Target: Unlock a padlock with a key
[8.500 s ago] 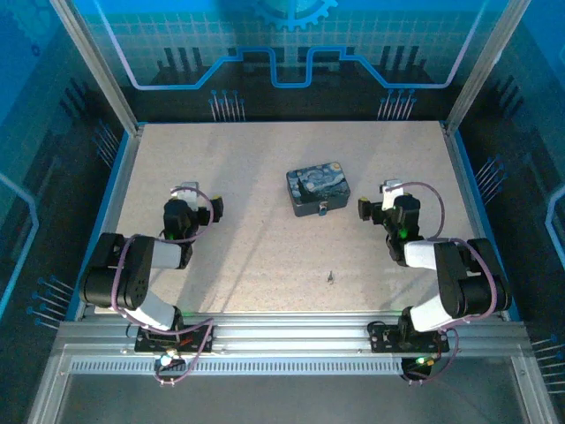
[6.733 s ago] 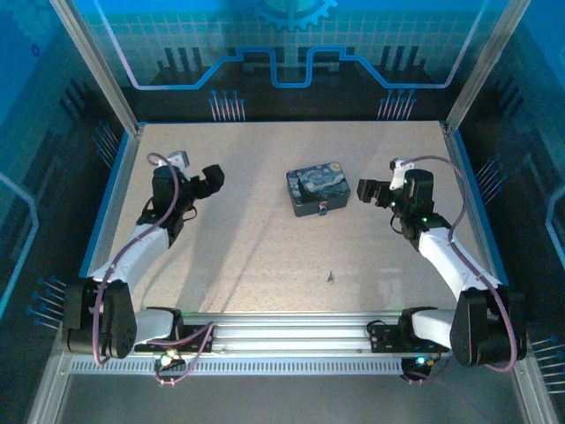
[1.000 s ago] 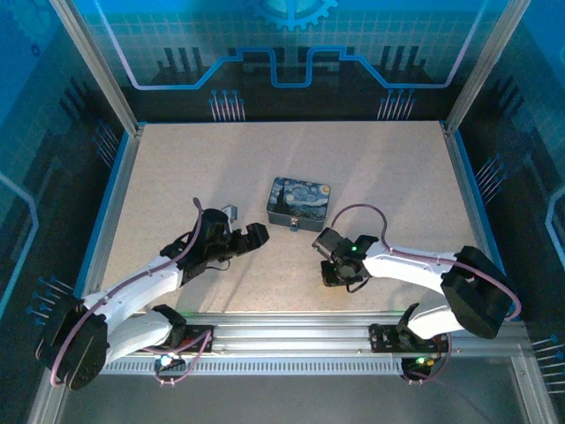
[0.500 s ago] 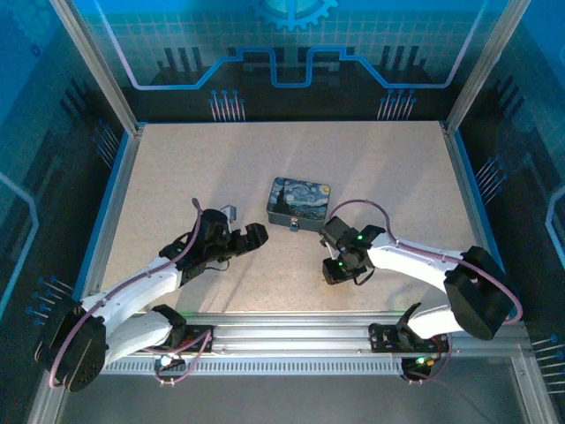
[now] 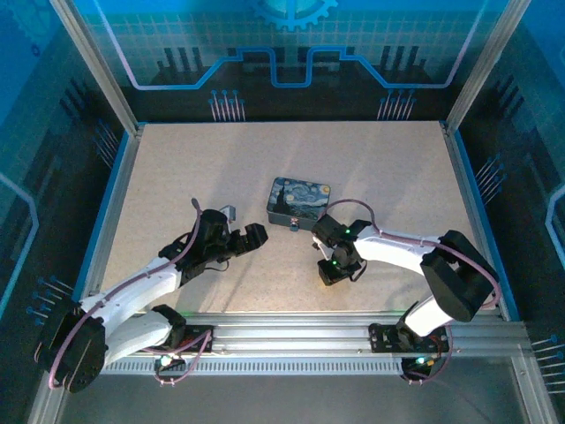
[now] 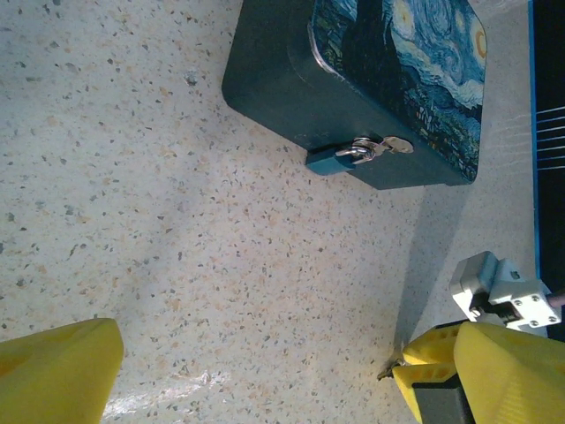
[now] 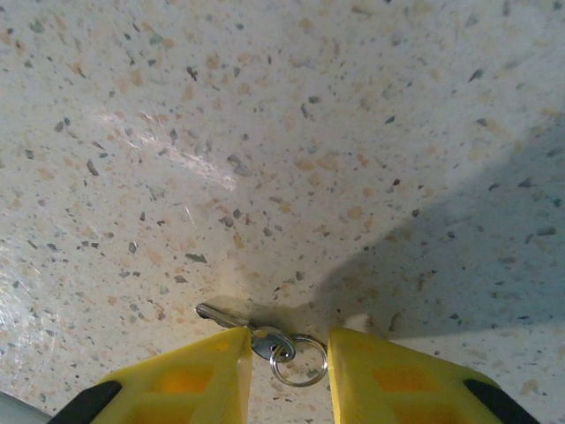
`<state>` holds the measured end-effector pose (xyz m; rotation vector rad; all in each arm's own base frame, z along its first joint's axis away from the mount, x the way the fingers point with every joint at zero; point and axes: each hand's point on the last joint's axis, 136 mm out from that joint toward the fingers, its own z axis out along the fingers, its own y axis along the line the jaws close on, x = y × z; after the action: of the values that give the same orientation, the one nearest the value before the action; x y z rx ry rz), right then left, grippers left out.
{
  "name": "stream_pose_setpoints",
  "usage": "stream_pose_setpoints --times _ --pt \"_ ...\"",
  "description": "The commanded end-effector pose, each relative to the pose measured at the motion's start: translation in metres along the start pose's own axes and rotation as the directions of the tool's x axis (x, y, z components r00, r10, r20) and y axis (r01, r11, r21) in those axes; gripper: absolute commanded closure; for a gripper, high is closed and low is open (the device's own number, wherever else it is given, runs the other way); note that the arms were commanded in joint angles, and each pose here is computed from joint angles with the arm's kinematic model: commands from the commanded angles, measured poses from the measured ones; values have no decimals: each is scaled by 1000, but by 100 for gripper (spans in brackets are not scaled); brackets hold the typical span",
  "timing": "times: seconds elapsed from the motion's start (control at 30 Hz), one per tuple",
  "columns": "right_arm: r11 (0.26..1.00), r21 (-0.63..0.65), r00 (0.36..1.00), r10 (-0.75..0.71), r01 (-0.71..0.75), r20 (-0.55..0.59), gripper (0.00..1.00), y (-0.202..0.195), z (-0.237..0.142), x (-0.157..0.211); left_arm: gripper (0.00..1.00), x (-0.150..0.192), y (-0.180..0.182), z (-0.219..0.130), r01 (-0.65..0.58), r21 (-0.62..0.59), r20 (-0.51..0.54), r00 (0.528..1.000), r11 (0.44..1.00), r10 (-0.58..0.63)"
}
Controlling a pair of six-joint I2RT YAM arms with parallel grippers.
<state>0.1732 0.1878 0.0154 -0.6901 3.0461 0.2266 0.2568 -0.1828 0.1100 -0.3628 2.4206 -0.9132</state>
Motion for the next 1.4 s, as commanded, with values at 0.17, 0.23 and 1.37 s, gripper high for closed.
stream_pose_setpoints --times 0.17,0.23,1.37 --pt "1000 -19 997 -2 0 -72 71 4 5 13 2 -5 -5 -5 -18 -1 22 1000 1000 18" --pt "1000 -18 996 -3 1 -84 71 6 7 15 2 -4 -5 -4 -19 -3 20 1000 1000 19" --pt "979 -202 989 51 -22 142 100 34 -21 -15 4 -12 -46 -19 -44 144 14 999 989 42"
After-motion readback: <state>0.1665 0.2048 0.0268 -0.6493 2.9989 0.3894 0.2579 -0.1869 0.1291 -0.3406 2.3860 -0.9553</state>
